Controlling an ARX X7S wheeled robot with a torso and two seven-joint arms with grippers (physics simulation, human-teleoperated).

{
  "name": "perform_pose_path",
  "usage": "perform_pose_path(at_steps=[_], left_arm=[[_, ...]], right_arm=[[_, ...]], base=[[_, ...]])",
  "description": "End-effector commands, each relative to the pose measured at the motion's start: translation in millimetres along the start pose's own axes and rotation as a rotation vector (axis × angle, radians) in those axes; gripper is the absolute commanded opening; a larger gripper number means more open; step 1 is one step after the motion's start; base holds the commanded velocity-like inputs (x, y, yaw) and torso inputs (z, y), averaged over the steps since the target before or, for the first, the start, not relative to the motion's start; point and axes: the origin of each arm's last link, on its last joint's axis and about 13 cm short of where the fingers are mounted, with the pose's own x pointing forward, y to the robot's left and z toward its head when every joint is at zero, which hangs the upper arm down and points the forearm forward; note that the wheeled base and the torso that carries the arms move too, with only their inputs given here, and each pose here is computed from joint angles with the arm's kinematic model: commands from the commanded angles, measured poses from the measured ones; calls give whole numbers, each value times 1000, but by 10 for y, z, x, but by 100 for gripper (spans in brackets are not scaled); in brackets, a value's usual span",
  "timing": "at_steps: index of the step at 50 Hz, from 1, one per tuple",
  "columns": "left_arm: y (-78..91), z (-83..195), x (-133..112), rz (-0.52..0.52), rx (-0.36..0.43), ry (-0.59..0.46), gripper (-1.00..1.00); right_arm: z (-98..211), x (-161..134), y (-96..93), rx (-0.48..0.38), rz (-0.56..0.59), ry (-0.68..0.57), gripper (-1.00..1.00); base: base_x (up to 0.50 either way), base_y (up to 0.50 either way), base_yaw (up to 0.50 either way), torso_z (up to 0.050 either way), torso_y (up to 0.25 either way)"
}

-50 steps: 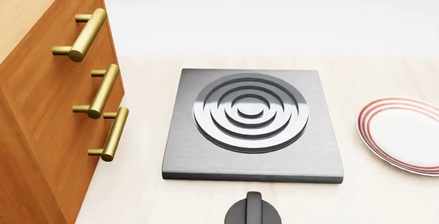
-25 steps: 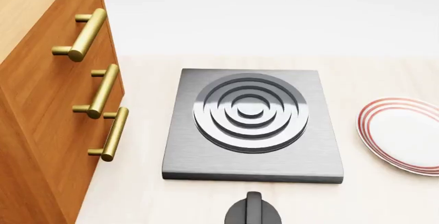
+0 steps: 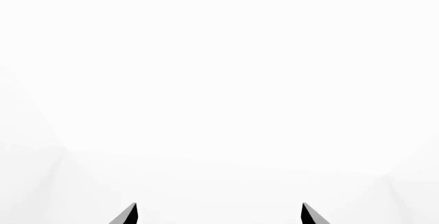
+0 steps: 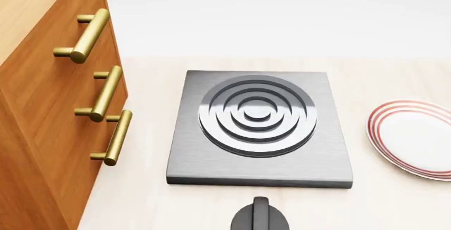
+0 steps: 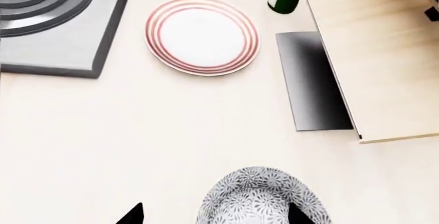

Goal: Put the bowl on the stove.

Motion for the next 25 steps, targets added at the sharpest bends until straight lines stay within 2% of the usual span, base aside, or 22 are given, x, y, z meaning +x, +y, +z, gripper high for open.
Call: perform_pose_path(at_steps=[1, 25], left_arm=[[5, -6, -4, 3, 2, 3, 100], [12, -18, -16, 7, 3, 6, 100]], right_arm=[[-116, 146, 59, 1, 21, 45, 100], [-273, 312, 123, 18, 29, 80, 100]], base=[[0, 0, 0, 0, 0], [0, 0, 0, 0, 0]])
